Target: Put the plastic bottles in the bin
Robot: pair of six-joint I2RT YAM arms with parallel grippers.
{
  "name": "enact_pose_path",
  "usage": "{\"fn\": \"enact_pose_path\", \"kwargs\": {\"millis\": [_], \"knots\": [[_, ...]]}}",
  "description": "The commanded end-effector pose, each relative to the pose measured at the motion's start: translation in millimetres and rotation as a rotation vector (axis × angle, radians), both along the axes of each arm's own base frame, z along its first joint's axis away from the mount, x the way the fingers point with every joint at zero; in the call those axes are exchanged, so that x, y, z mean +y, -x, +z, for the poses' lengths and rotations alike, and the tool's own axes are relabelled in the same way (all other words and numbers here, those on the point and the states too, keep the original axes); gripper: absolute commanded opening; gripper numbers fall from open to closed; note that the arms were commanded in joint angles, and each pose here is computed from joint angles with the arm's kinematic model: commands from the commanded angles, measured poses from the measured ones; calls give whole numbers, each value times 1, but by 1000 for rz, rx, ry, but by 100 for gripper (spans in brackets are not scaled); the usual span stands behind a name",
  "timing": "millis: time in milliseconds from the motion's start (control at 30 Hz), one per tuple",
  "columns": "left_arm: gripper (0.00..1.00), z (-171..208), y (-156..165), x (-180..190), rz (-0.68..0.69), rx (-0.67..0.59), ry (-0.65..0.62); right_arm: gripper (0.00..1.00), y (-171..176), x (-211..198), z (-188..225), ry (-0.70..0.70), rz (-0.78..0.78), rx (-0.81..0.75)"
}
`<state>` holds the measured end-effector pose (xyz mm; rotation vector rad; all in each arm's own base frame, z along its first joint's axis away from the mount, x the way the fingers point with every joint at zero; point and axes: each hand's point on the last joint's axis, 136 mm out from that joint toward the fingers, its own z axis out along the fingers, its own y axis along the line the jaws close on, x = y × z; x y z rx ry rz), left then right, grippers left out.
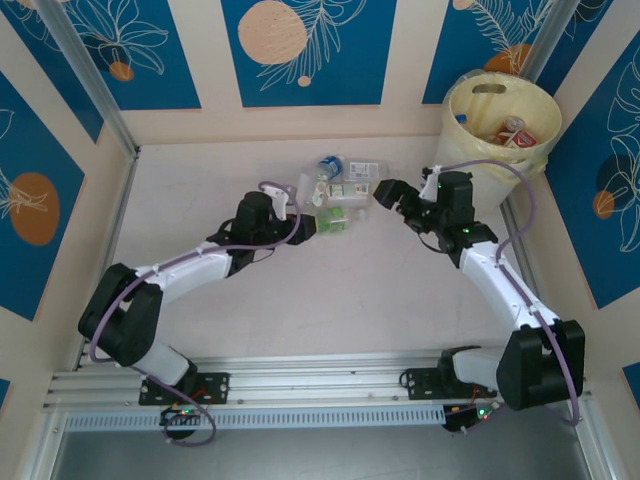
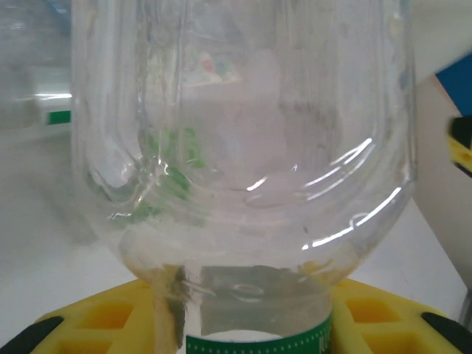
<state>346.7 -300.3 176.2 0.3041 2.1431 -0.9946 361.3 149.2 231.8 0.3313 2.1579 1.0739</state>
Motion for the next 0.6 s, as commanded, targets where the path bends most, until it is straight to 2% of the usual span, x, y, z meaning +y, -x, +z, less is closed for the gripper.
{"fn": "enact_pose_path", "kwargs": {"millis": [0,200,367,467,567], "knots": [[0,19,14,-27,-127,-99,-42,100,-1,35,23,-95,106,-86],[0,25,35,-43,-172,-248,-141,100,-7,75,22,-111,216,-78],[0,27,42,-49,-220,-250,-127,99,-15,97,26,-138,273,-97],[0,26,44,-50,-225,-245,-116,99,-23,102,18,-107,240,-81],[0,23,38,-45,-172,-243,-139,98,-26,99,8,-56,197,-50]]}}
